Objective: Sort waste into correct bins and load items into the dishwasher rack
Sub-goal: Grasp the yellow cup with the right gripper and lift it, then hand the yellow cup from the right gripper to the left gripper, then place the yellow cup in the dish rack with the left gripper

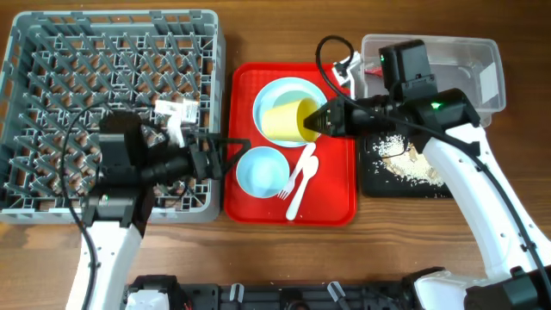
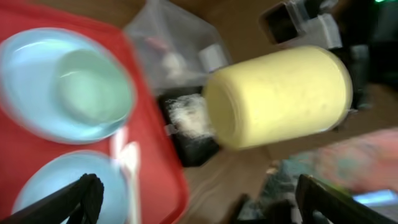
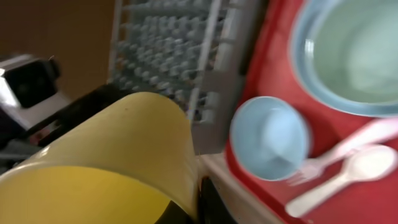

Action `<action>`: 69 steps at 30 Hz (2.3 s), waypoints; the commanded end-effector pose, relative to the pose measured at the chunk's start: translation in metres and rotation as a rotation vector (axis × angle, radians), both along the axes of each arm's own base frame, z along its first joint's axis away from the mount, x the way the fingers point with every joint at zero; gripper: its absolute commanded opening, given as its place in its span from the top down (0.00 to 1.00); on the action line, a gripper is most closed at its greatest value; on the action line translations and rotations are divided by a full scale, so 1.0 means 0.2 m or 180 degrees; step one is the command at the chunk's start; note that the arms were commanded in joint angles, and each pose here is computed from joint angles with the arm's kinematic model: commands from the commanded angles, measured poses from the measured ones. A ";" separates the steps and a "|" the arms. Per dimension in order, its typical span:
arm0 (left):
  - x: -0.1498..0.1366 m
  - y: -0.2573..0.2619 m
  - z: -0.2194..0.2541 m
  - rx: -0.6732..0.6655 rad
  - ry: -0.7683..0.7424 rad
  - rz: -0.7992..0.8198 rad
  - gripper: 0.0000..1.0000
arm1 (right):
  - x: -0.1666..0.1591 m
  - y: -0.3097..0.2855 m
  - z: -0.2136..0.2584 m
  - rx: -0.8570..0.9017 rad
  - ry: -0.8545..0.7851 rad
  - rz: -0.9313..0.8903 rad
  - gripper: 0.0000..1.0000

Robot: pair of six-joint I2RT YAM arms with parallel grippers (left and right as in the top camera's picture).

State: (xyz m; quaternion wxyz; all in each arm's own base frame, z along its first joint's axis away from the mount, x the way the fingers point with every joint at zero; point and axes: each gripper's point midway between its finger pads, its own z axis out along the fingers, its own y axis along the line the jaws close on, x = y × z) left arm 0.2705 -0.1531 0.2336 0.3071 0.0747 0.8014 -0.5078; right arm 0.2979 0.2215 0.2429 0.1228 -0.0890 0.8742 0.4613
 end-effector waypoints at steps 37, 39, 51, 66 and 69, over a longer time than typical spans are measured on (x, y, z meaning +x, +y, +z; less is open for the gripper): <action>-0.16 -0.31 0.39 -0.0685 -0.0809 -0.1171 0.51 | -0.24 0.21 0.17 0.0782 0.0101 0.0852 0.92; -0.15 -0.31 0.38 -0.0648 -0.0888 -0.1175 0.53 | -0.23 0.21 0.17 0.0779 0.0108 0.0826 0.83; 0.14 0.14 -0.08 0.0348 -0.0086 0.0446 0.81 | 0.08 -0.30 -0.20 -0.0770 0.0147 -0.0559 0.71; -0.13 1.06 -0.25 0.2162 0.1381 0.2853 0.96 | -0.05 -0.60 -0.22 -0.1742 0.0090 -0.0956 0.71; -0.11 1.07 -0.32 0.2234 0.1589 0.2800 0.89 | -0.05 -0.60 -0.23 -0.1750 0.0110 -0.0951 0.71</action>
